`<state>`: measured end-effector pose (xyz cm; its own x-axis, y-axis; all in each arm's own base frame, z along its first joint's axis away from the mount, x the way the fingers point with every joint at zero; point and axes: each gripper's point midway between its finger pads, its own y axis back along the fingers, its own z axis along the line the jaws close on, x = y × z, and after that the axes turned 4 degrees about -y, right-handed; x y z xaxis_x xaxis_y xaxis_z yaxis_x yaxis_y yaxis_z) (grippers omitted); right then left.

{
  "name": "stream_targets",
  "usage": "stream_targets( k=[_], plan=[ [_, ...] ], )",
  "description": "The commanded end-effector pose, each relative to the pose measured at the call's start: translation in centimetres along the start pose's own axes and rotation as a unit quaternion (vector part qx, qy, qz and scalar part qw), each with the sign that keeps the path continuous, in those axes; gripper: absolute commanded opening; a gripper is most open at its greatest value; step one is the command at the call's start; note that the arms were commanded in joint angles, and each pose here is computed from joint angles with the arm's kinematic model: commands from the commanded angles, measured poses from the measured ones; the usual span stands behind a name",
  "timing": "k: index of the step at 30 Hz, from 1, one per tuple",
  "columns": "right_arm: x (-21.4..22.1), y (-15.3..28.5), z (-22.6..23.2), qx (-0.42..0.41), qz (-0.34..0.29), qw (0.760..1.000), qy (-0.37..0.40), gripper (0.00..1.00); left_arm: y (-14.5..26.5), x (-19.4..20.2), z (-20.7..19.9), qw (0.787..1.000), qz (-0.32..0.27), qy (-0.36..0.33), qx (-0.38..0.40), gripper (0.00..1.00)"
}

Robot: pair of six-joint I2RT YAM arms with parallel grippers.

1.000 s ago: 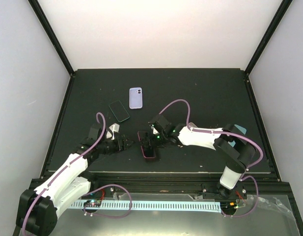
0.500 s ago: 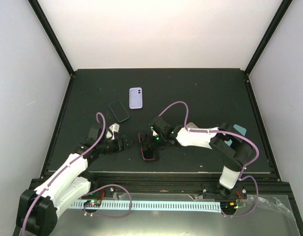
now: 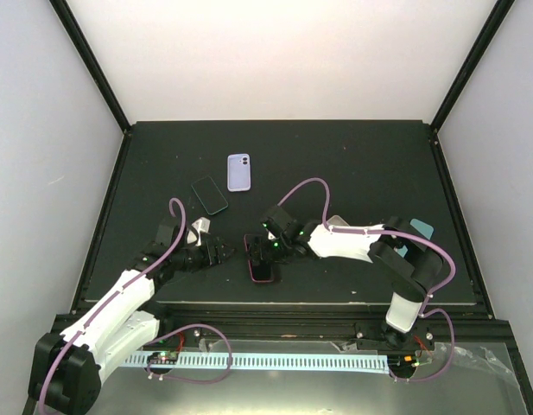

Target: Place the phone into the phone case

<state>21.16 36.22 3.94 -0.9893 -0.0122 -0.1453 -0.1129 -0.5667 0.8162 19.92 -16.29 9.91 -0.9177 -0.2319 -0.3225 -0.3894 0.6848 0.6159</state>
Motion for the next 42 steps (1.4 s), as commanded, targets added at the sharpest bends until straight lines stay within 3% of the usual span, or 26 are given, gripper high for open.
stream_targets(
  k=[1,16,20,30,36,42],
  plan=[
    [0.6,0.4,-0.5,0.02,0.009,1.0,-0.004,0.64,0.5,-0.7,-0.5,1.0,-0.008,-0.001,-0.002,0.78],
    [1.0,0.5,-0.8,0.028,0.01,0.999,-0.014,0.73,0.2,-0.4,-0.5,1.0,-0.003,0.01,0.005,0.78],
    [0.7,1.6,0.2,0.011,0.002,1.0,0.002,0.8,0.2,-0.4,-0.4,1.0,-0.004,0.008,0.004,0.77],
    [0.6,2.5,0.4,0.001,-0.007,1.0,0.027,0.83,-0.8,-0.1,-0.6,1.0,0.007,0.018,0.008,0.76],
    [-0.9,3.7,-2.1,0.023,-0.045,0.997,0.051,0.73,-2.0,0.4,-1.1,0.999,0.016,0.023,0.016,0.66],
    [-0.2,3.2,-2.9,-0.005,-0.028,0.997,0.068,0.56,-3.5,1.1,-1.5,0.999,0.03,0.029,0.015,0.62]
  ],
)
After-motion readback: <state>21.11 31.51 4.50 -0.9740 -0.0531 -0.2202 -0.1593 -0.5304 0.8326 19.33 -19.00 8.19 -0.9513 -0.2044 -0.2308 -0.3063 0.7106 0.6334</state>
